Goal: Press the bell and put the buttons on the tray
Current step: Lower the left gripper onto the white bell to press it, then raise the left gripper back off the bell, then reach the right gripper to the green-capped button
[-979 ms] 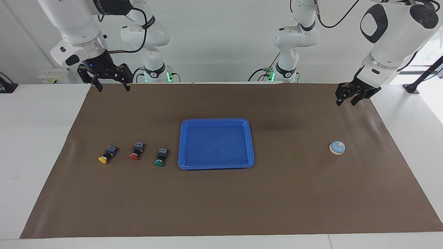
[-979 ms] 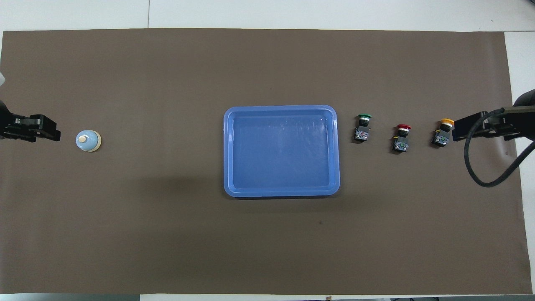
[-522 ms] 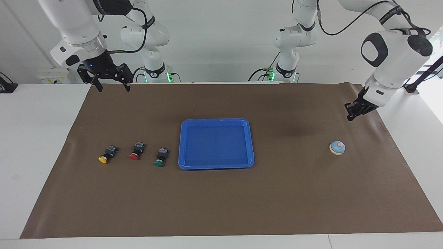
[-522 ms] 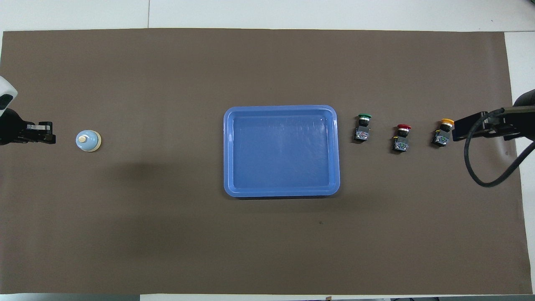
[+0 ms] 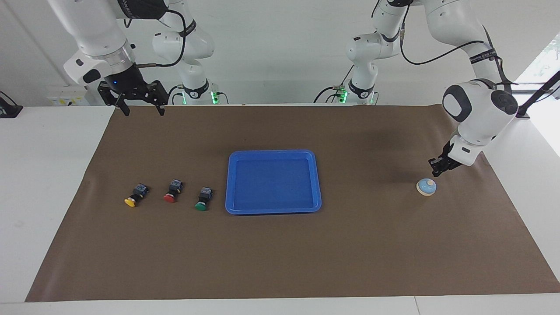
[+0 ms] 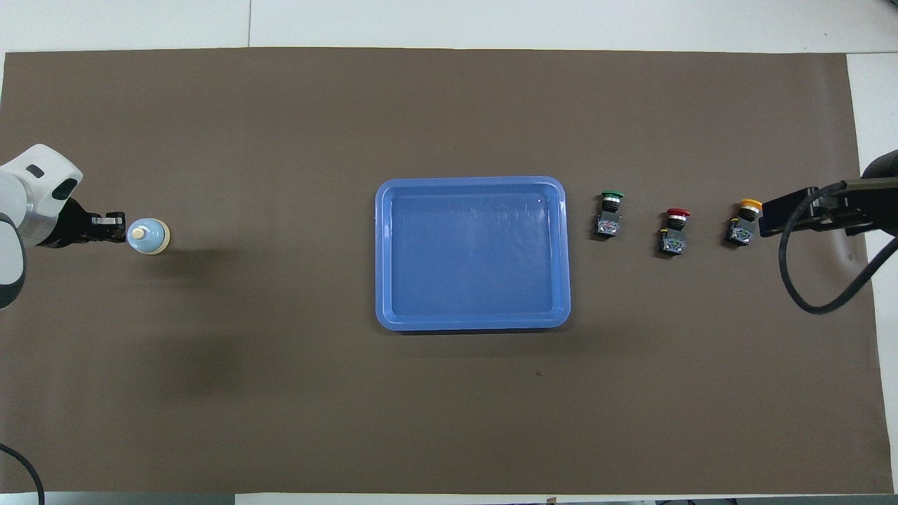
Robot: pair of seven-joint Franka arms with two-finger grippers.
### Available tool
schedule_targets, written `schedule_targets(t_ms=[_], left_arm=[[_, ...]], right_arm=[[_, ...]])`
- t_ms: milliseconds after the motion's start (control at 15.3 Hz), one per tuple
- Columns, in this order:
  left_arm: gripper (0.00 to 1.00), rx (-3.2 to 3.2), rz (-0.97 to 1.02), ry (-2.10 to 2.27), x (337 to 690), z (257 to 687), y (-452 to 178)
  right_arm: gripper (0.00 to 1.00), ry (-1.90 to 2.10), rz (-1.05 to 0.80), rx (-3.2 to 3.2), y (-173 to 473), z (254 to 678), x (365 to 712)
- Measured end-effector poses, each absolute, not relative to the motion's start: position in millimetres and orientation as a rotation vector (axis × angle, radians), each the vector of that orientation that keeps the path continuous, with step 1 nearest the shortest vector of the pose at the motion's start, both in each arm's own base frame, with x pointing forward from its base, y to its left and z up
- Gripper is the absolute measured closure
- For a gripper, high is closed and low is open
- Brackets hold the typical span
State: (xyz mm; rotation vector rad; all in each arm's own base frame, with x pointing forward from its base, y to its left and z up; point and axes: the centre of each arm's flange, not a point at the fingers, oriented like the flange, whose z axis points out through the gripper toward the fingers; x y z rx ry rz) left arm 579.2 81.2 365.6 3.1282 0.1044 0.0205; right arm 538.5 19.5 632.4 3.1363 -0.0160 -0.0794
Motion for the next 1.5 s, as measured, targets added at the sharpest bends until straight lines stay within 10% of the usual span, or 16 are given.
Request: schedule_targets(t_ms=[587,1240,1501], left_arm=[[0.99,3.129,0.02,0.098,587,339,81],[0.0,3.105,-0.206,-0.042,575,499,33],[0.0,3.097,-0.269,-0.044,538,545,30]], right_arm=[[0.0,-0.016,-0.079,3.136,19,632,538],[0.0,-0.016,-0.08,3.136,19,632,538],[0.0,-0.016,-0.08,3.136,19,632,538]])
